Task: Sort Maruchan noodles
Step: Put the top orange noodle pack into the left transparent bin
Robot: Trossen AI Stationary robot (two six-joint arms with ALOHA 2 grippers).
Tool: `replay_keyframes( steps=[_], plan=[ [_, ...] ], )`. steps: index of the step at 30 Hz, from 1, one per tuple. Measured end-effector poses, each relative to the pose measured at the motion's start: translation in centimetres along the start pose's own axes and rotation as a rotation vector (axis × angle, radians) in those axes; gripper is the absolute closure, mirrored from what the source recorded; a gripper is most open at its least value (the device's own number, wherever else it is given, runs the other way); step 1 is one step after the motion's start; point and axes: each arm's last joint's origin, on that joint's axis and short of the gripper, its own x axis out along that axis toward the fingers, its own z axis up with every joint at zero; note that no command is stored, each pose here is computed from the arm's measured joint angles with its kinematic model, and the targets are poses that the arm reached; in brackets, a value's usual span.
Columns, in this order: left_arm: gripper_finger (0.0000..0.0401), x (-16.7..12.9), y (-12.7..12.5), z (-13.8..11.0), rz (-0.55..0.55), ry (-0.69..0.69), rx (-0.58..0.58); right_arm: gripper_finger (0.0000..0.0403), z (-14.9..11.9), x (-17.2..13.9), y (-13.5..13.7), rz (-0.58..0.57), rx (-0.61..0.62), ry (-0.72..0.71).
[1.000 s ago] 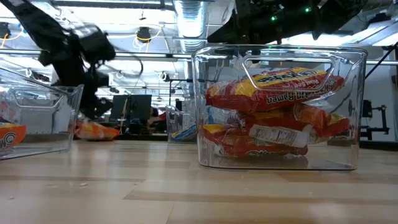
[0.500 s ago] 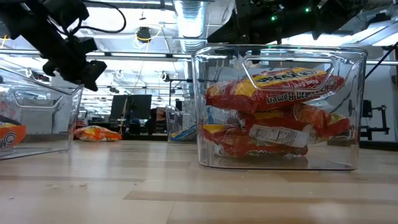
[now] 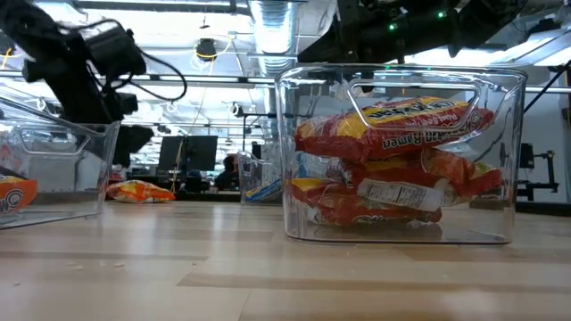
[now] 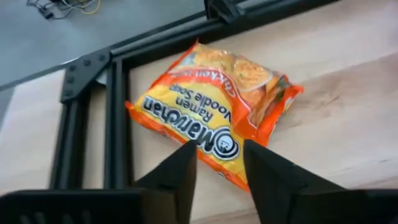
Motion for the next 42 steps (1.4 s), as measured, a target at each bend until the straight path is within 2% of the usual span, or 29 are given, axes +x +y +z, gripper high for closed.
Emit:
replay_keyframes(
  steps=[4, 8, 18, 23, 31, 38, 42],
  plan=[
    [0.0241, 1.4, -0.2, -1.1, -0.005, 0.007, 0.002, 0.0154, -0.1, 0.0, 0.0, -0.001, -0.004, 0.005],
    [0.0222, 2.1, 0.0, -1.0, -0.014, -0.008, -0.030, 0.0154, -0.1, 0.0, 0.0, -0.001, -0.007, 0.006],
    [0.0220, 2.2, 1.0, -1.1, -0.005, -0.051, -0.156, 0.0154, -0.2, 0.1, -0.2, -0.011, -0.011, 0.021],
    [0.0220, 2.5, 1.7, -1.6, -0.079, -0.073, -0.223, 0.0154, -0.2, 0.1, -0.2, -0.011, -0.012, 0.025],
    [0.0220, 2.9, 2.0, -1.4, -0.075, -0.071, -0.285, 0.0154, -0.2, 0.1, -0.2, -0.012, -0.012, 0.025],
    [0.0220, 3.0, 1.6, -0.6, -0.136, -0.126, -0.349, 0.0154, -0.2, 0.1, -0.3, -0.013, -0.003, 0.025],
    [0.0220, 3.0, 1.9, -0.6, -0.034, -0.162, -0.335, 0.0154, -0.3, 0.1, -0.3, -0.014, -0.004, 0.030]
  ],
)
